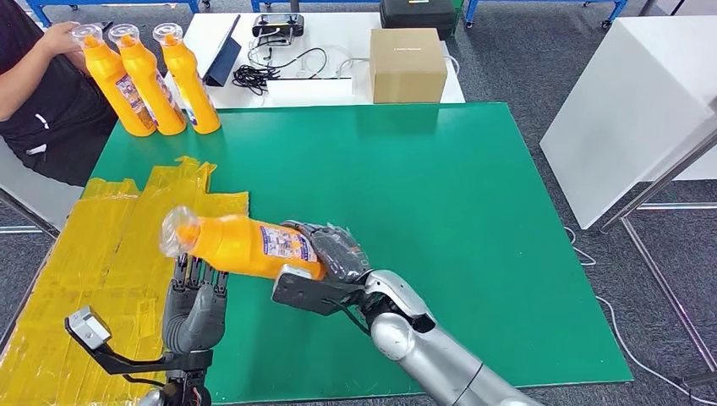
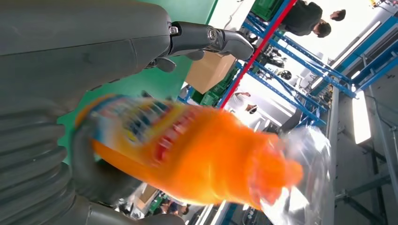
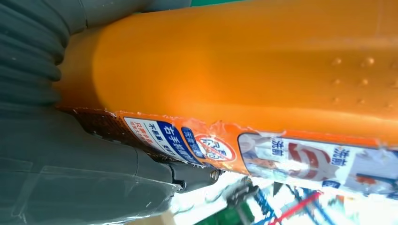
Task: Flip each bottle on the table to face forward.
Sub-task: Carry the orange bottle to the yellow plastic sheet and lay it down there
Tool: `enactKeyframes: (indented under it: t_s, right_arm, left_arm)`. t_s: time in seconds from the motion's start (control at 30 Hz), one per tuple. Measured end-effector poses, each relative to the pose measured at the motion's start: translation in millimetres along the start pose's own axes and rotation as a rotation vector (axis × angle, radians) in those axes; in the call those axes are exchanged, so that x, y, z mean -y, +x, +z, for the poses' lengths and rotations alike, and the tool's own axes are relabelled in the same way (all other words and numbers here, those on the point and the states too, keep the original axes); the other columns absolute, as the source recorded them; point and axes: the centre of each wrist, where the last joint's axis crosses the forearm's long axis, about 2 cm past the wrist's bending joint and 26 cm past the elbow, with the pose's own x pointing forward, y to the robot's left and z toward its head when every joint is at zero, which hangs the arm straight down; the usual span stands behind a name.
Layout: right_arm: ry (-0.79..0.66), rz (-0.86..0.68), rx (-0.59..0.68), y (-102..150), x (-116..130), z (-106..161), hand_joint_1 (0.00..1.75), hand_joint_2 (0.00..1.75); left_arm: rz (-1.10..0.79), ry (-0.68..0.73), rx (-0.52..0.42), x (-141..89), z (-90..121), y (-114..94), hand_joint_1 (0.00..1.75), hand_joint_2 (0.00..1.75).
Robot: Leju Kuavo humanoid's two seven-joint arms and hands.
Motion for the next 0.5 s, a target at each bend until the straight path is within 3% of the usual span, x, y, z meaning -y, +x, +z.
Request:
enactKeyframes:
  t_s: [0.5]
  right_arm:
    - [0.075,0.034,-0.025,-2.9,-11.7,-7.7,1.75,1.75]
  left_arm:
    - [-0.001,-0.005,0.002,0.5,-2.9,0.8,0.0,1.75]
